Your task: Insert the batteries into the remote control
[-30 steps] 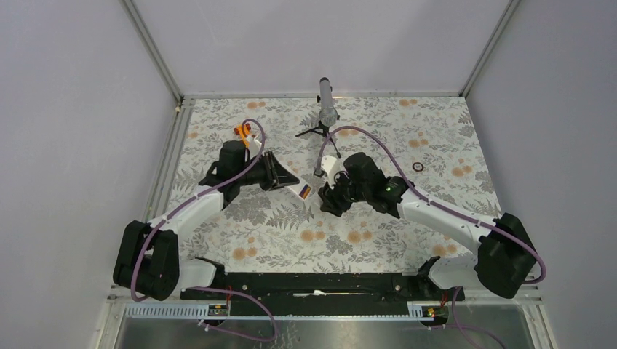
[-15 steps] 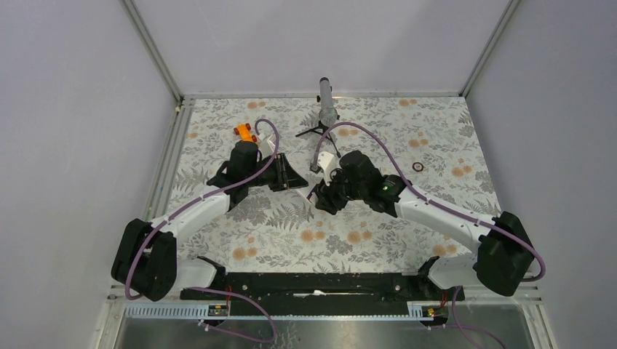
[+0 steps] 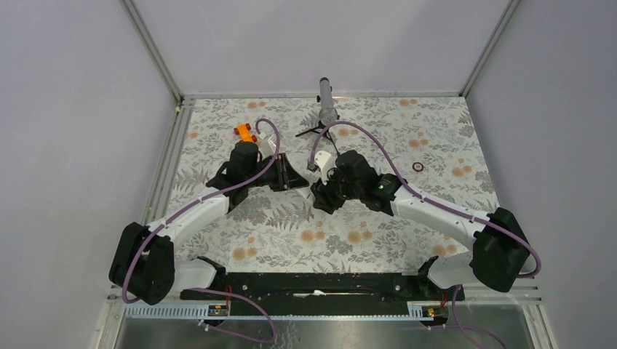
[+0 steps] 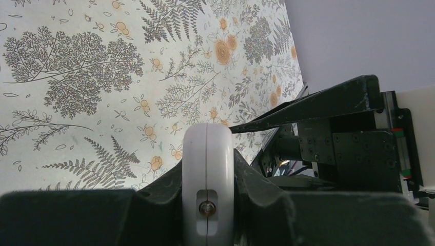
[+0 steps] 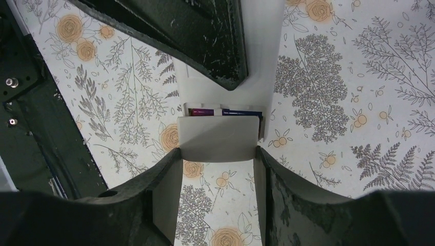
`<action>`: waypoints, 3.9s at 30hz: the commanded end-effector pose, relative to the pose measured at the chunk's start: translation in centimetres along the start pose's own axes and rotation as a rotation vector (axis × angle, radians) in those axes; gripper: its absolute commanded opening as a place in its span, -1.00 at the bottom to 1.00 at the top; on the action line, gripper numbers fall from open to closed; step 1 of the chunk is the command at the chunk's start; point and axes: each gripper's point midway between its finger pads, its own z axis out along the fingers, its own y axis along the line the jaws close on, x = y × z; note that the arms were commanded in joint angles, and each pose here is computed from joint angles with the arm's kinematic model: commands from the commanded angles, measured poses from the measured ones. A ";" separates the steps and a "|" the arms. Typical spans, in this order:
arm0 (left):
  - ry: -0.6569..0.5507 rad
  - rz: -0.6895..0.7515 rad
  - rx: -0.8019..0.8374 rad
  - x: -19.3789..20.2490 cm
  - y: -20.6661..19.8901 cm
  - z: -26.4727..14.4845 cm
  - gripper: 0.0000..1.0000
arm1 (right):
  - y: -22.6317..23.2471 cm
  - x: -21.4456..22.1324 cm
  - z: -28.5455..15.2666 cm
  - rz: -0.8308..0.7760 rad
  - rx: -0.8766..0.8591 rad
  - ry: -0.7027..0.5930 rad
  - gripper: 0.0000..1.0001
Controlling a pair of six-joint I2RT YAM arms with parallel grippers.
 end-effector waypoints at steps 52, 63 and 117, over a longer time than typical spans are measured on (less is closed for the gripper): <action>-0.057 0.146 0.062 -1.6 -2.7 -0.8 -1.00 | -0.8 -2.5 2.0 0.040 0.035 0.089 -0.21; -0.037 0.134 0.097 -1.5 -3.8 -0.8 -1.00 | -1.8 -2.4 2.6 0.041 0.094 0.110 -0.23; 0.121 -0.154 0.161 0.7 -1.9 -1.3 -1.00 | -3.1 -4.7 1.5 0.121 0.202 -0.016 0.01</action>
